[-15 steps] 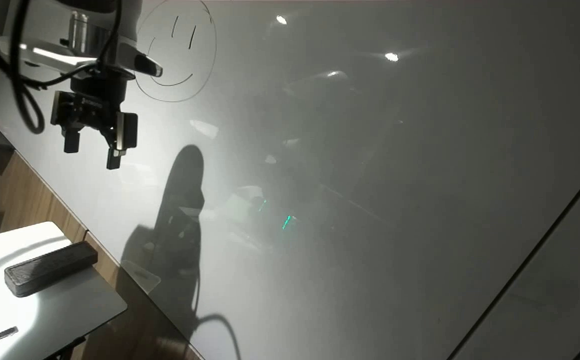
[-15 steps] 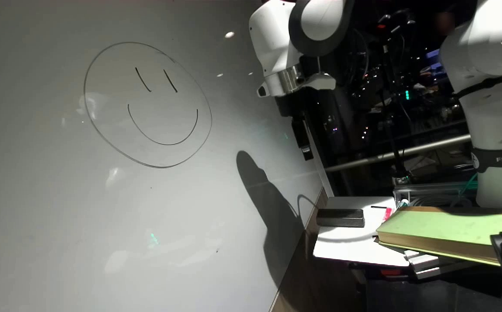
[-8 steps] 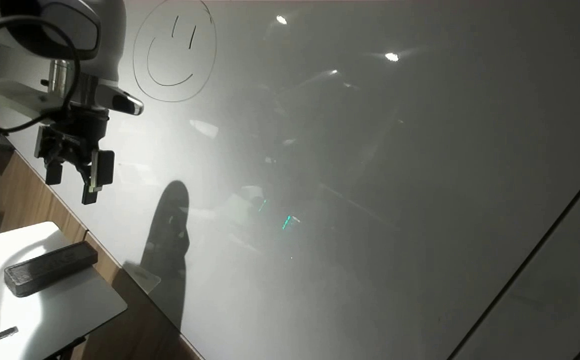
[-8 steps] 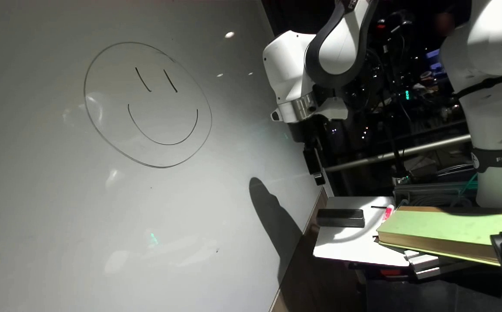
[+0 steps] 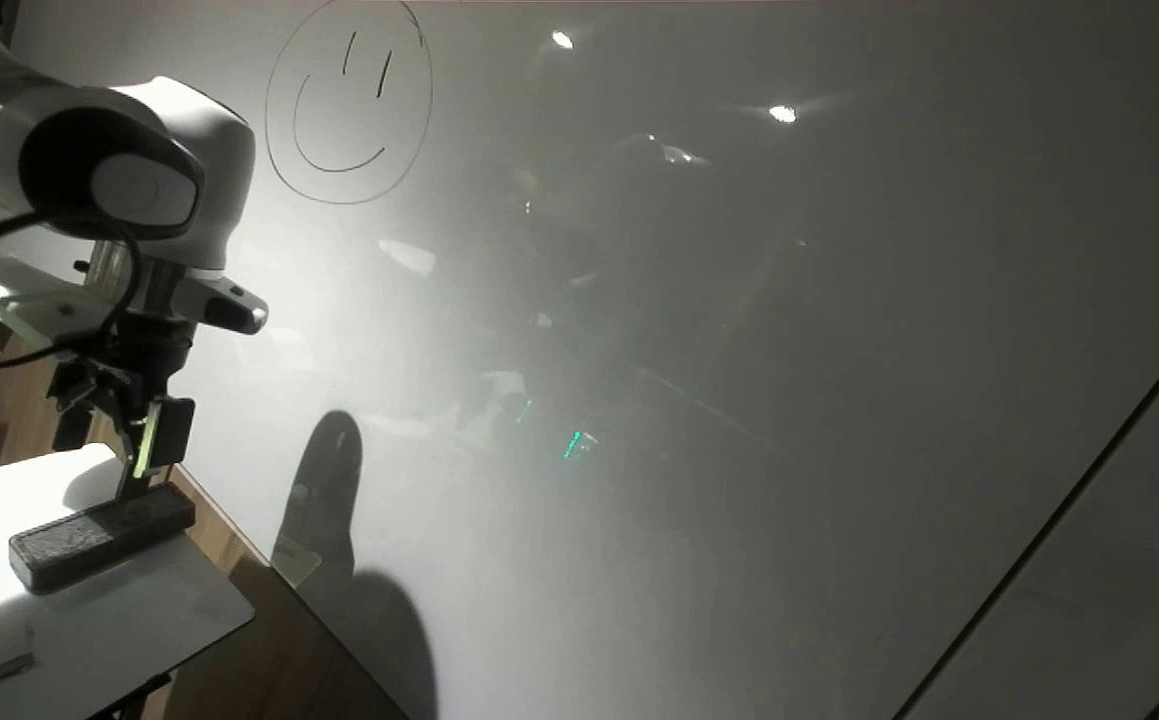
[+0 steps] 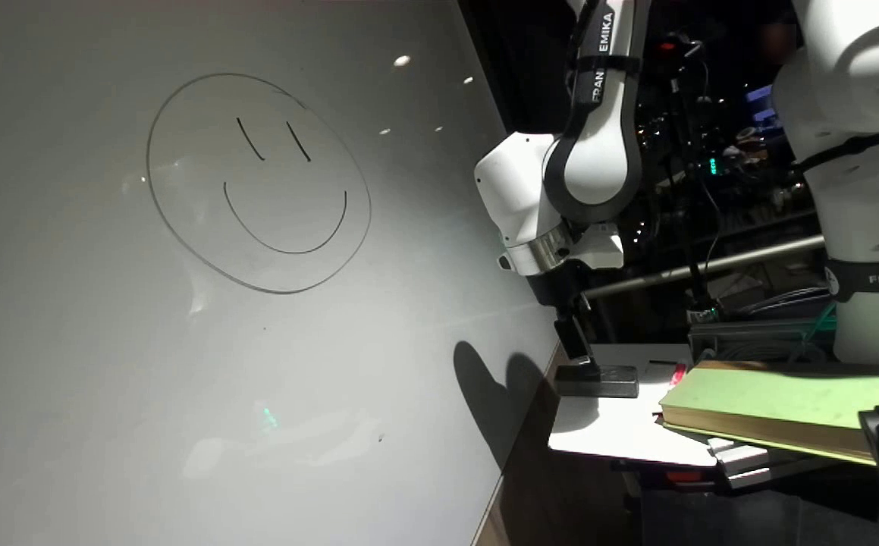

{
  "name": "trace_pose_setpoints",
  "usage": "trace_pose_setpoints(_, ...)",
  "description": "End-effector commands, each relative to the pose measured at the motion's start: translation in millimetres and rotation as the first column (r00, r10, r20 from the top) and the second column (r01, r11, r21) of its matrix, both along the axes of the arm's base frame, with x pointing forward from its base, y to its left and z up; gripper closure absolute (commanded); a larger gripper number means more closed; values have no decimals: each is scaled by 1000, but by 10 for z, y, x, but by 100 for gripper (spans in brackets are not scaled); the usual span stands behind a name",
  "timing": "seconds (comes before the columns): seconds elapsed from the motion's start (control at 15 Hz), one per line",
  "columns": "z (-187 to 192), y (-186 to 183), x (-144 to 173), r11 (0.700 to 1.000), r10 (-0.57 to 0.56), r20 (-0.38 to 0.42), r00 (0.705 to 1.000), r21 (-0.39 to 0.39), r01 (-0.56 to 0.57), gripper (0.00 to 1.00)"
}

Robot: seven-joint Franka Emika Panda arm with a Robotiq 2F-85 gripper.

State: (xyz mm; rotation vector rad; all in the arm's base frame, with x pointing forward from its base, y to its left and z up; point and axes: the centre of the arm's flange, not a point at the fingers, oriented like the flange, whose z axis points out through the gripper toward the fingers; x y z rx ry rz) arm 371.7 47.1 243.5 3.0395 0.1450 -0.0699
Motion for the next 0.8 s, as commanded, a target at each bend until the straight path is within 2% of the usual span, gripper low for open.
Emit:
trace_pose_setpoints(0.0, -230, -47, -74, 1000, -10, 4, 1000, 18, 9, 0)
trace_pose_setpoints(0.47, -300, -114, -23, 1000, 14, 56, 998, -18, -13, 0)
trace_pose_setpoints(0.73, -378, -214, -22, 999, 19, 56, 998, -43, -17, 0)
